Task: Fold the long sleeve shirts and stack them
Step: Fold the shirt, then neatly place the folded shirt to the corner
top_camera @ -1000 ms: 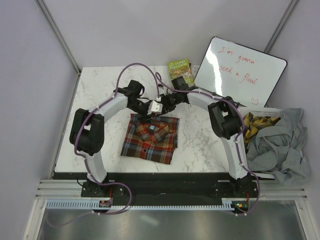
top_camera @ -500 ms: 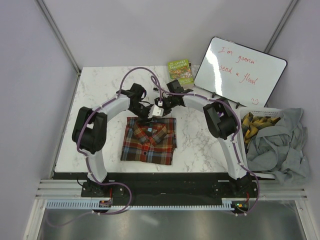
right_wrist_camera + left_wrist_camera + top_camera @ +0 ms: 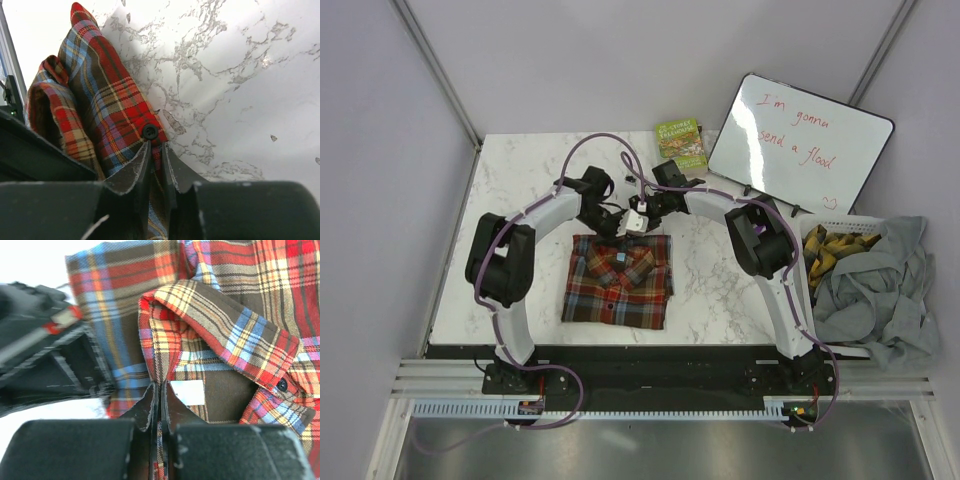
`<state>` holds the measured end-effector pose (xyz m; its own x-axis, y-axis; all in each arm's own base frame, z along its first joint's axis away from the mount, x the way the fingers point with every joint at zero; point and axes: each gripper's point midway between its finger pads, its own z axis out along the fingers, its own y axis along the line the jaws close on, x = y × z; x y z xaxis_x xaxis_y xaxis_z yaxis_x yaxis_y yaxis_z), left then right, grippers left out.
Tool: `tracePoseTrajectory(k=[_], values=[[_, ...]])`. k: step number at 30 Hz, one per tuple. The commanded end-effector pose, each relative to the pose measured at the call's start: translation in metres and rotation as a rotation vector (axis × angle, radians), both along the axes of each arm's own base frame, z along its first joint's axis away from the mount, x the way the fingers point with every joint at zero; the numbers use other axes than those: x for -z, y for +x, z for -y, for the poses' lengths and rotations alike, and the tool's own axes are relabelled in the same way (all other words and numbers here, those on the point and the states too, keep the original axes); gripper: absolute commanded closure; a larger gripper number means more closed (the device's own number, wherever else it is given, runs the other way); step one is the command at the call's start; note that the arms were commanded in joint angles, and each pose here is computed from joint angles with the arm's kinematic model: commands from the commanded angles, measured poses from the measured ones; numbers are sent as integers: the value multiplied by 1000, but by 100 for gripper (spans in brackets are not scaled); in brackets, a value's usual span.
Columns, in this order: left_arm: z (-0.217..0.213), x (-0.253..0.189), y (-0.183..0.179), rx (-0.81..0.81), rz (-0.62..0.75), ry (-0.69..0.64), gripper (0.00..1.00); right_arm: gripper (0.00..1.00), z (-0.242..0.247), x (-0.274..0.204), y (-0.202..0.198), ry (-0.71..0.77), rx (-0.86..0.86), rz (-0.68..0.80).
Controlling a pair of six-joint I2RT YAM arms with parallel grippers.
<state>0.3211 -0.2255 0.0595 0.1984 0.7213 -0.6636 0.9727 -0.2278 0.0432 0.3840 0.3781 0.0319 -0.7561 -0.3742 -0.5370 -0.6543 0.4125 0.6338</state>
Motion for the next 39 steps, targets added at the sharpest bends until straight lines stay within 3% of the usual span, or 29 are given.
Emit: tracePoseTrajectory(k=[1,13,20,24,28,29,30,31,32,33,34,35,36,37,39], values=[[9,-23,27,-49,51,-25,98,80,-14,-11,0,50,-40,38],[-9,-10,65,-132,99,17,98,82,-14,-14,-1,57,-57,54],[-19,-2,67,-167,102,40,97,67,-13,-23,16,42,-21,104],[-25,-23,80,-309,70,7,68,54,7,-46,49,33,69,156],[-54,-80,96,-543,3,-136,53,35,41,-88,80,26,164,220],[-57,-94,93,-583,-52,-198,50,30,50,-111,81,34,183,252],[-61,-115,84,-677,-140,-260,39,27,63,-117,84,23,208,252],[-75,-124,82,-743,-197,-304,33,17,70,-117,77,20,227,220],[-73,-130,65,-759,-296,-355,19,12,73,-141,67,57,224,225],[-71,-137,50,-808,-409,-390,18,8,74,-148,57,75,224,202],[-68,-153,31,-808,-449,-429,17,2,75,-137,37,78,251,87],[-60,-146,3,-791,-584,-453,13,2,72,-160,14,143,227,56],[-54,-149,-14,-829,-723,-472,1,2,61,-171,2,208,214,48],[-49,-159,-26,-819,-751,-511,1,2,60,-146,-28,205,212,-65],[-41,-135,-62,-903,-1042,-487,1,2,36,-168,-72,310,152,-162]])
